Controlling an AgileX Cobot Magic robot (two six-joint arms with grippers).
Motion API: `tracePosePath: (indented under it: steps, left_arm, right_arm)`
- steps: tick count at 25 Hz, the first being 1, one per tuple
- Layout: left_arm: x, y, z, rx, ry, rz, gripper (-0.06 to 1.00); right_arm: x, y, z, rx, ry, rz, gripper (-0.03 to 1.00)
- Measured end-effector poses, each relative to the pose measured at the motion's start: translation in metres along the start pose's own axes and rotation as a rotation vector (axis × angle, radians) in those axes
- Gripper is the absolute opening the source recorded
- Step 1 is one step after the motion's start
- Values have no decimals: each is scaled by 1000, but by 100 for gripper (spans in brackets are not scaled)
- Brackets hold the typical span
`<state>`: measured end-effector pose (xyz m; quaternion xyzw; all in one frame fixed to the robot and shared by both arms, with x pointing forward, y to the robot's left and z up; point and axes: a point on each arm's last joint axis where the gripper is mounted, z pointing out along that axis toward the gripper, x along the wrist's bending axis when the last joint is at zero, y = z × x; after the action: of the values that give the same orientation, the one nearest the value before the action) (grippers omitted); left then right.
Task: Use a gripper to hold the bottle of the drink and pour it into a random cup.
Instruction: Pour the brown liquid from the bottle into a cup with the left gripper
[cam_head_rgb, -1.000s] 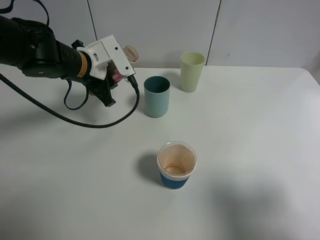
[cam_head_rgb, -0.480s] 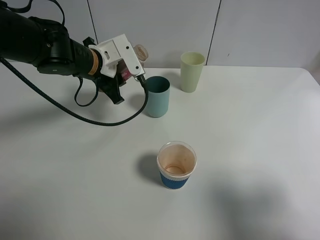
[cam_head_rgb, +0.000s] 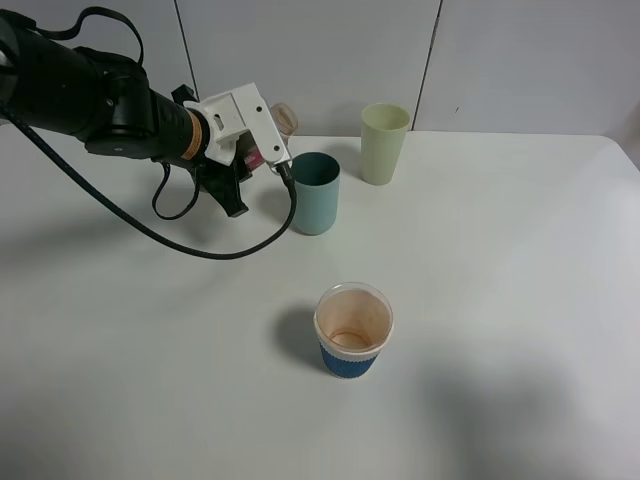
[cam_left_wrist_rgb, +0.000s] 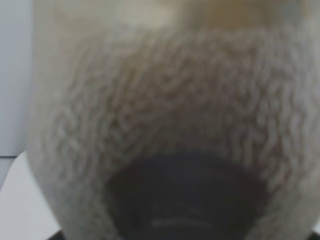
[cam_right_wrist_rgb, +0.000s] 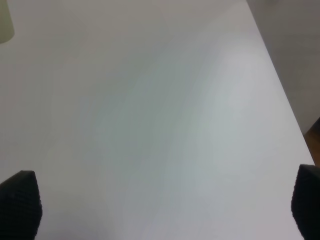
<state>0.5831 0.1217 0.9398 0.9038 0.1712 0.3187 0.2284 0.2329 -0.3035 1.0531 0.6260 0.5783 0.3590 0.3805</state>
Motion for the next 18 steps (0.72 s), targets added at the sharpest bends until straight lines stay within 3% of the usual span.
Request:
tracePosePath:
  steps: [18]
  left_arm:
    - [-7,6,10,8,-5,112,35]
  right_arm:
    - [0,0,0,0,0,0,100]
